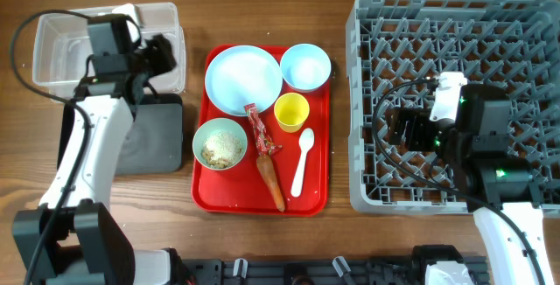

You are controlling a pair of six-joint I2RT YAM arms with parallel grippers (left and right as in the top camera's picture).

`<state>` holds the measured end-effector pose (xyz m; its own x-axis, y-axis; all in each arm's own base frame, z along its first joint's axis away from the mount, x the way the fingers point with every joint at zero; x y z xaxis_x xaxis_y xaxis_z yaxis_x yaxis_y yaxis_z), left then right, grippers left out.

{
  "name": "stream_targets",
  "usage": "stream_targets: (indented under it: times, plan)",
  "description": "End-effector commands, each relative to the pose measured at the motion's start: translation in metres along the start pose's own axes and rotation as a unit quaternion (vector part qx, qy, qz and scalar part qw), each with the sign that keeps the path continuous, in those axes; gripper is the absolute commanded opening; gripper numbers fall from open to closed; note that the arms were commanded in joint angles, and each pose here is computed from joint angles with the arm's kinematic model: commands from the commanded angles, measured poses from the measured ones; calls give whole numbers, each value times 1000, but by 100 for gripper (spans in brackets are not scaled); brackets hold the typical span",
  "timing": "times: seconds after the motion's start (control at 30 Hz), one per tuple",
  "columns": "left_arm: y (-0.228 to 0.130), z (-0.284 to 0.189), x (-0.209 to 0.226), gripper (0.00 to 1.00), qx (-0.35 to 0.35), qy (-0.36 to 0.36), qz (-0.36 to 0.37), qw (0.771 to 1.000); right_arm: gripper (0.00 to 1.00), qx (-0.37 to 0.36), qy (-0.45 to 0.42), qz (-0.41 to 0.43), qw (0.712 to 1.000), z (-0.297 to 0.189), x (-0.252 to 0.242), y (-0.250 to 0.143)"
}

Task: Sort waste into correct bins and load items into the dishwasher rack
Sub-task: 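Move the left gripper back to the red wrapper on the tray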

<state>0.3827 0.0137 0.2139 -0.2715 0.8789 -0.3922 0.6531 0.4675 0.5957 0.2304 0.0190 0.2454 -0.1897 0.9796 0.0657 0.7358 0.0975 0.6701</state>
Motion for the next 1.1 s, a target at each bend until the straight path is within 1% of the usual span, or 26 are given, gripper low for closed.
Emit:
stream_targets:
  times: [0.0,0.1,0.17,0.23,0.37,0.63,0.73,0.87,1.0,1.07]
  plan:
    - [-32,-9,-42,56,84,-83,31,993,100,-13,8,-4,1000,-4,1,7]
    - [-61,-10,-56,56,141,-80,50,985,100,-13,8,-4,1000,-4,1,7]
    - [-77,-10,-65,60,167,-81,64,981,100,-13,8,-4,1000,-4,1,7]
    - [-90,-7,-71,63,183,-81,77,977,100,-13,8,-4,1000,-4,1,7]
    - [-110,7,-80,63,211,-76,96,970,100,-12,8,-4,1000,-4,1,7]
    - [-147,44,-78,68,270,-42,113,955,100,-11,8,-4,1000,-4,1,7]
    - [-155,52,-81,72,276,-43,119,953,100,-11,8,-4,1000,-4,1,7]
    - [-162,62,-82,72,279,-43,124,951,100,-11,8,-4,1000,-4,1,7]
    - [-166,66,-80,70,286,-37,124,949,100,-11,8,-4,1000,-4,1,7]
    - [-166,67,-80,67,285,-39,124,950,100,-11,8,-4,1000,-4,1,7]
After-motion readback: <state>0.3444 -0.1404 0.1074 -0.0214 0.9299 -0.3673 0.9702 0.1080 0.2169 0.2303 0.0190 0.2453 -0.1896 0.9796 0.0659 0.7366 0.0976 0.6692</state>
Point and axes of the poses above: each gripper's point midway between its finger pads, its own z axis out along the fingers, its own x axis along the line the jaws close on, y = z × x, the point moved 8 cm from there along -z, back along the fingers, and after that the axes turned 10 degrees about -z, right-handed, at the moved point
